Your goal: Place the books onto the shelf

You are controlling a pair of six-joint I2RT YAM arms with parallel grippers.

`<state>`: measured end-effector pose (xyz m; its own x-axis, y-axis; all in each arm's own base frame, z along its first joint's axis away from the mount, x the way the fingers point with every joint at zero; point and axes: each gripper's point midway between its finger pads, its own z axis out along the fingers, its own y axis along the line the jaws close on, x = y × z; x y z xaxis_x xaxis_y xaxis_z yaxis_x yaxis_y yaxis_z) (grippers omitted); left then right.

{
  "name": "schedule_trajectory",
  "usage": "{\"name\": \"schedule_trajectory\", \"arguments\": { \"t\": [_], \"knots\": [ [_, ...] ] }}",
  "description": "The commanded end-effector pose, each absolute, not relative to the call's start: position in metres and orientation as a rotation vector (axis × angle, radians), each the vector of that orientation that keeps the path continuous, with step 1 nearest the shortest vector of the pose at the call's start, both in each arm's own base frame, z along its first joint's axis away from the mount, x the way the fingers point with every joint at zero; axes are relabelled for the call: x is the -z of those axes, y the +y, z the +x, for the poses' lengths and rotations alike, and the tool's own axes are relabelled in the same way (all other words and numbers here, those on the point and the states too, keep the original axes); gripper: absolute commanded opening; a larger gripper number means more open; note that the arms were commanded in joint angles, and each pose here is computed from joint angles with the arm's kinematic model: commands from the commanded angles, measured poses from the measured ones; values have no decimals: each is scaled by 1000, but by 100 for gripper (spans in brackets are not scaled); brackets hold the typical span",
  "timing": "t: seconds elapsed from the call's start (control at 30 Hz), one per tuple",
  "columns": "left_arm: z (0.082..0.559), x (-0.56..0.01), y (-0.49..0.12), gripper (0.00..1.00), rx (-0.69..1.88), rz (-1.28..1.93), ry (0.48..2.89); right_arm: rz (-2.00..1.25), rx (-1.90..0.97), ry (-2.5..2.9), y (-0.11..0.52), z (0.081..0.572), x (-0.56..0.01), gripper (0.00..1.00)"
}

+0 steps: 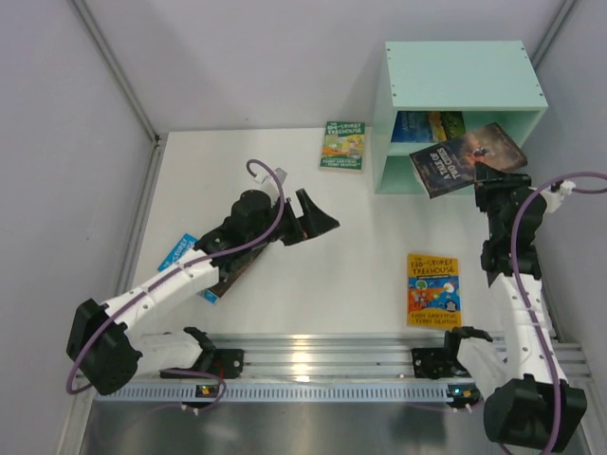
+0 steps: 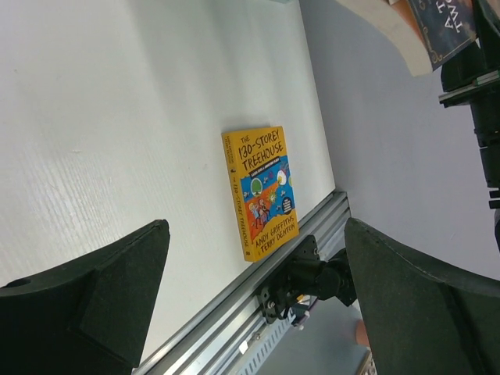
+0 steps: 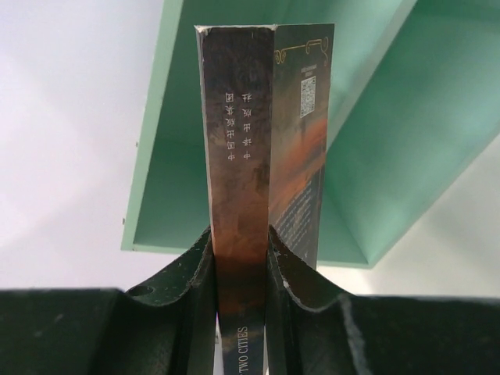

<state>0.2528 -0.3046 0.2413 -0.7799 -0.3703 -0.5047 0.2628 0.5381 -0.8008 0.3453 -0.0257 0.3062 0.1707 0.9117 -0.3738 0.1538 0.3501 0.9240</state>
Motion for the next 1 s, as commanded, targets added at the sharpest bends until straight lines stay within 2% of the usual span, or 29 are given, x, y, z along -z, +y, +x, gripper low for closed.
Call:
{"name": "schedule_trajectory", "arguments": {
  "t": [0.0, 0.47, 0.97],
  "knots": [
    [254, -267, -299, 99, 1260, -53, 2047, 908, -873, 903, -34, 333, -440, 0],
    [252, -278, -290, 98, 1272, -46, 2008, 894, -946, 784, -43, 368, -452, 0],
    [253, -277, -293, 97, 1278, -28, 2007, 857, -1006, 720, -43, 379, -456, 0]
  ]
}}
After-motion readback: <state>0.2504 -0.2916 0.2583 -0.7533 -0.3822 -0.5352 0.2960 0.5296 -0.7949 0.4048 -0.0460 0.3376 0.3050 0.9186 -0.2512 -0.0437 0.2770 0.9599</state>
